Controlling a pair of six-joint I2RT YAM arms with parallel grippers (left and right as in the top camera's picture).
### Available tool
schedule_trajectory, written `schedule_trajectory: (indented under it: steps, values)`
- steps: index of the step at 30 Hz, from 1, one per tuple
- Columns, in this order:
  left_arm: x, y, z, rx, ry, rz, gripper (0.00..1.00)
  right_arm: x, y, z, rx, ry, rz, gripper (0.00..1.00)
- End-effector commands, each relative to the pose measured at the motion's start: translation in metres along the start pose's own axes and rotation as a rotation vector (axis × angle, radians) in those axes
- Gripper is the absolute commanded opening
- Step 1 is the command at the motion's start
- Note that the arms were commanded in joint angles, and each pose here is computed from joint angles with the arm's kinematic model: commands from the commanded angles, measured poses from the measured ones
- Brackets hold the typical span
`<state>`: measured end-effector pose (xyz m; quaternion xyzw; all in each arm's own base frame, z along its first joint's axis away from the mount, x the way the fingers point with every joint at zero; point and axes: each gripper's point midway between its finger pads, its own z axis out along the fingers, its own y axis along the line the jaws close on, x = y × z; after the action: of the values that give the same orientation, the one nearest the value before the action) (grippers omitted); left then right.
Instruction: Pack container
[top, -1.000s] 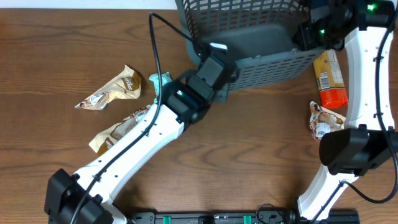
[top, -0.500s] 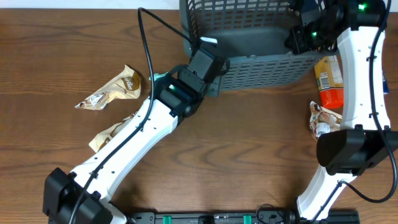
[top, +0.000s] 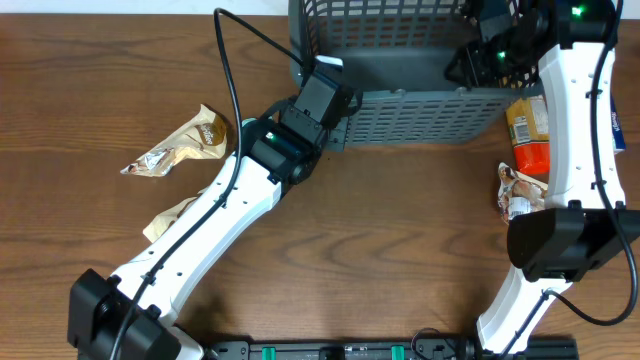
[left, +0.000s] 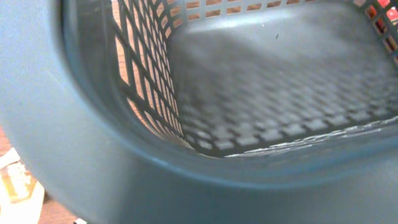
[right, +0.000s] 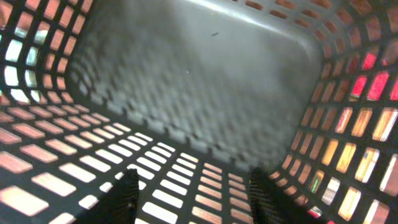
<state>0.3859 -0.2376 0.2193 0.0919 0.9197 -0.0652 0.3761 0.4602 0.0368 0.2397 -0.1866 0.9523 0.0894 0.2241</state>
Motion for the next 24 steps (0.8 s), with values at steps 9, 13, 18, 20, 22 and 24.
schedule_trajectory:
  steps: [9, 13, 18, 20, 22, 24]
  values:
    - [-0.014, 0.004, -0.026, 0.004, -0.044, 0.007, 0.87, -0.047, 0.026, -0.073, 0.016, -0.22, -0.055, 0.99]
    - [-0.026, 0.006, -0.052, 0.025, -0.102, -0.008, 0.9, -0.059, 0.035, -0.12, 0.047, -0.326, -0.07, 0.99]
    - [-0.033, 0.018, -0.101, 0.047, -0.163, -0.027, 0.99, -0.057, 0.034, -0.186, 0.16, -0.451, -0.029, 0.99]
    - [-0.032, 0.028, -0.122, 0.039, -0.18, -0.034, 0.99, -0.044, 0.014, -0.215, 0.308, -0.469, 0.055, 0.99]
    - [-0.03, 0.044, -0.143, -0.007, -0.204, -0.042, 0.99, -0.022, -0.009, -0.24, 0.458, -0.454, 0.123, 0.99]
    - [-0.027, 0.064, -0.163, -0.076, -0.233, -0.051, 0.99, 0.0, -0.025, -0.257, 0.551, -0.422, 0.155, 0.99]
